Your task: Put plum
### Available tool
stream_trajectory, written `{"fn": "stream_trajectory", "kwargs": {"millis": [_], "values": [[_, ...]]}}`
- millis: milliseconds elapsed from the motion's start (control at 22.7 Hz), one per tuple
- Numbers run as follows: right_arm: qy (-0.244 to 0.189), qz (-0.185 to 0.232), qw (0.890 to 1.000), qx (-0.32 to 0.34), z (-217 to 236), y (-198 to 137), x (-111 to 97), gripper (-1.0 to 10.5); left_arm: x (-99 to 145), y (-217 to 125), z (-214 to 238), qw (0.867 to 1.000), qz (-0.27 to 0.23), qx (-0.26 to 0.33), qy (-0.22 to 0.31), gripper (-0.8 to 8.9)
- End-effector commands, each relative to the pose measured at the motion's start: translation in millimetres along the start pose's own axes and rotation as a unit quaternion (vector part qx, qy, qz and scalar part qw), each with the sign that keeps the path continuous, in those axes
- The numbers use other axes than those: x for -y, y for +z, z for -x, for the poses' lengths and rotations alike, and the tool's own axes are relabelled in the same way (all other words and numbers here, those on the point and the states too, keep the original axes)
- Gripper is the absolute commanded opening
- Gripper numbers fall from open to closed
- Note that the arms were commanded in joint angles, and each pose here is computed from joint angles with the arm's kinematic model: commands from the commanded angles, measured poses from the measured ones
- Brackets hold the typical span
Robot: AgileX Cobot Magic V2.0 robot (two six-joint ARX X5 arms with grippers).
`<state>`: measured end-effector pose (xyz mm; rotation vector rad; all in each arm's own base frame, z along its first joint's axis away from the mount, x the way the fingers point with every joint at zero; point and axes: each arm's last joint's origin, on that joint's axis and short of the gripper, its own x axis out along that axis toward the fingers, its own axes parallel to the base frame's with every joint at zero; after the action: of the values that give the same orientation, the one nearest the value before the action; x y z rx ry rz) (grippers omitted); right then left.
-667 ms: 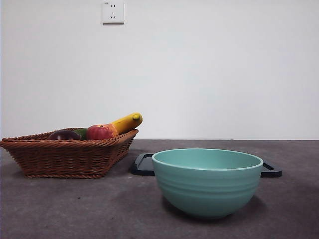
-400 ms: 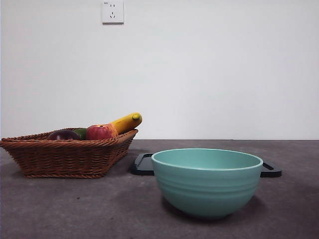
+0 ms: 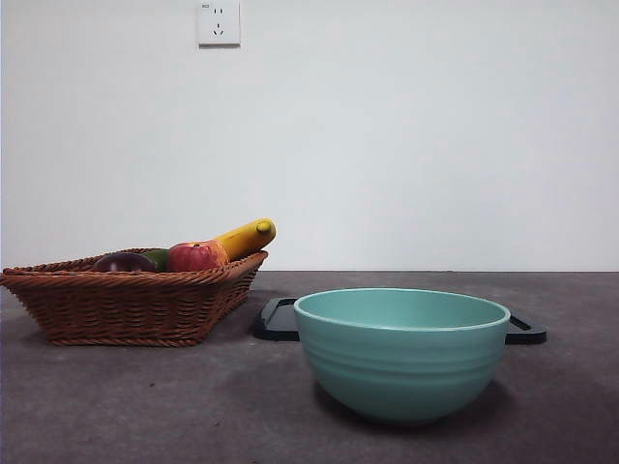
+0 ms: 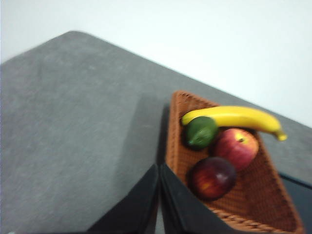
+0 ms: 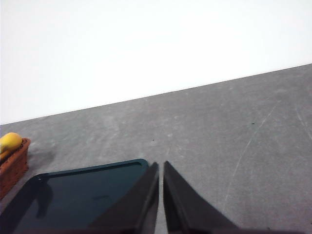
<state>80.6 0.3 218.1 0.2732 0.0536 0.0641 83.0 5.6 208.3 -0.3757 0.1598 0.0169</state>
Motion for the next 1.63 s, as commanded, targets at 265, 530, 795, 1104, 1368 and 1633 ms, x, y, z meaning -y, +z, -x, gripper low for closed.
{"fn": "stream_trajectory", "kwargs": {"millis": [265, 530, 795, 1104, 1368, 1633], "values": [[0.013, 0.002, 0.997, -0.070, 6.5, 41.9, -14.1, 0.0, 18.8, 39.5, 5.4, 0.998, -0.008, -0.045, -0.044, 0.08], [0.065, 0.010, 0.982, -0.176, -2.9, 69.5, -25.1, 0.0, 32.5, 65.6, -0.9, 0.987, -0.041, -0.117, -0.103, 0.08], [0.123, 0.011, 0.957, -0.264, -20.1, 90.9, -34.4, 0.0, 45.7, 87.2, -11.5, 0.966, -0.063, -0.196, -0.155, 0.08], [0.203, 0.036, 0.908, -0.365, -44.0, 106.2, -52.9, 0.0, 67.8, 109.6, -24.6, 0.922, -0.098, -0.302, -0.223, 0.08], [0.256, 0.073, 0.866, -0.423, -52.5, 103.0, -70.1, 0.0, 82.7, 108.1, -30.5, 0.883, -0.127, -0.367, -0.263, 0.08], [0.268, 0.080, 0.860, -0.427, -54.7, 100.7, -74.6, 0.0, 85.0, 107.0, -31.3, 0.880, -0.131, -0.369, -0.270, 0.11]]}}
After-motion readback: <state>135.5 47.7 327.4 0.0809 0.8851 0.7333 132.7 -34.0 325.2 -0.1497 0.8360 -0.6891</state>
